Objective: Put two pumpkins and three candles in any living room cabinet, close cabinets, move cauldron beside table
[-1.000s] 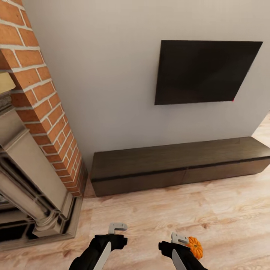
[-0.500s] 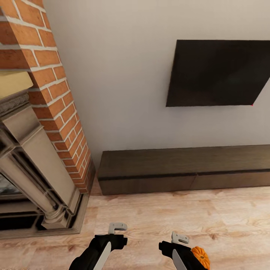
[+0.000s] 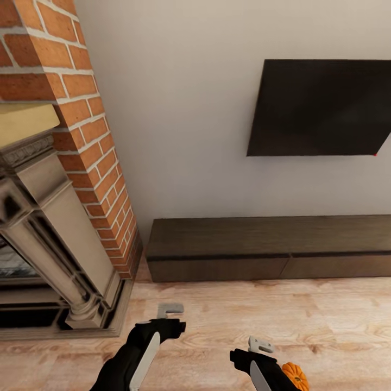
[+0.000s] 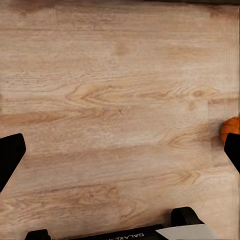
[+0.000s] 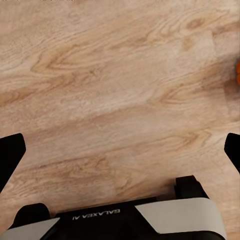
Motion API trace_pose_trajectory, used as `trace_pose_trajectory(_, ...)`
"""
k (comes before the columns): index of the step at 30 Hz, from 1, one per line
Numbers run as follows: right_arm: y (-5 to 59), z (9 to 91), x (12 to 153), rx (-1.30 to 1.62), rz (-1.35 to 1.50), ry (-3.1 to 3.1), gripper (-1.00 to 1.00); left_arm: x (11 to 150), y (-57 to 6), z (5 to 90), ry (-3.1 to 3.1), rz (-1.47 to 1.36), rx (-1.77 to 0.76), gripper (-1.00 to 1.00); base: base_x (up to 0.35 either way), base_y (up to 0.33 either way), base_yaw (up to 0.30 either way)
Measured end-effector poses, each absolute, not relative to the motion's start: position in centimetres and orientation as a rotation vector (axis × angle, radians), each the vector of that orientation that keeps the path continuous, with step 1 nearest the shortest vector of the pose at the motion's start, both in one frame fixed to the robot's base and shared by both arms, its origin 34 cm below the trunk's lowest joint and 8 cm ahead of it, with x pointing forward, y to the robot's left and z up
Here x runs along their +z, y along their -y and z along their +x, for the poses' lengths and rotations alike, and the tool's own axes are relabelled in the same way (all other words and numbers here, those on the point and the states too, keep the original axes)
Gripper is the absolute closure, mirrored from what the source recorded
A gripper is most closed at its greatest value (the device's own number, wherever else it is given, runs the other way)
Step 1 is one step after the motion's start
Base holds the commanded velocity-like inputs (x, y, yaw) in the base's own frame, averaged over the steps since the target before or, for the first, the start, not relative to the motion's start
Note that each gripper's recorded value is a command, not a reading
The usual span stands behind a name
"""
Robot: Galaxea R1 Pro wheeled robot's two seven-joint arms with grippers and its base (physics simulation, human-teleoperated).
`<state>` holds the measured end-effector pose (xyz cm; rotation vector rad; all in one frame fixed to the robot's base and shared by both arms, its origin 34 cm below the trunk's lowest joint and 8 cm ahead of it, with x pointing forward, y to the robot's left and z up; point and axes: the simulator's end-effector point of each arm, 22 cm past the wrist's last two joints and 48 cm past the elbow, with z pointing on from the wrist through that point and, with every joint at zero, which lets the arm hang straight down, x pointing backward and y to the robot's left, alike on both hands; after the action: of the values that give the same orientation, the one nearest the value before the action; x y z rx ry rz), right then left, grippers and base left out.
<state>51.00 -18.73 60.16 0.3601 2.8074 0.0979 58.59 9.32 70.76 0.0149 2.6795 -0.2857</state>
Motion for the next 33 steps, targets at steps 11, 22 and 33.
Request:
trace_pose_trajectory(11,18.8,51.9,59.0,0.094,0.356,-2.776,-1.00,70.5,-11.0,60.1,-2.654,-0.035,-0.224,-1.00,0.000,0.000,0.000)
trace_pose_trajectory(22,18.8,53.0,57.9,0.097,0.357,-2.725,-1.00,69.1,-11.3,60.4,-2.651,-0.042,-0.205,-1.00,0.000,0.000,0.000)
trace_pose_trajectory(33,19.2,53.5,57.8,0.100,0.410,-2.707,-1.00,68.3,-13.6,60.8,-2.639,-0.029,-0.121,-1.00,-0.001,0.000,0.000)
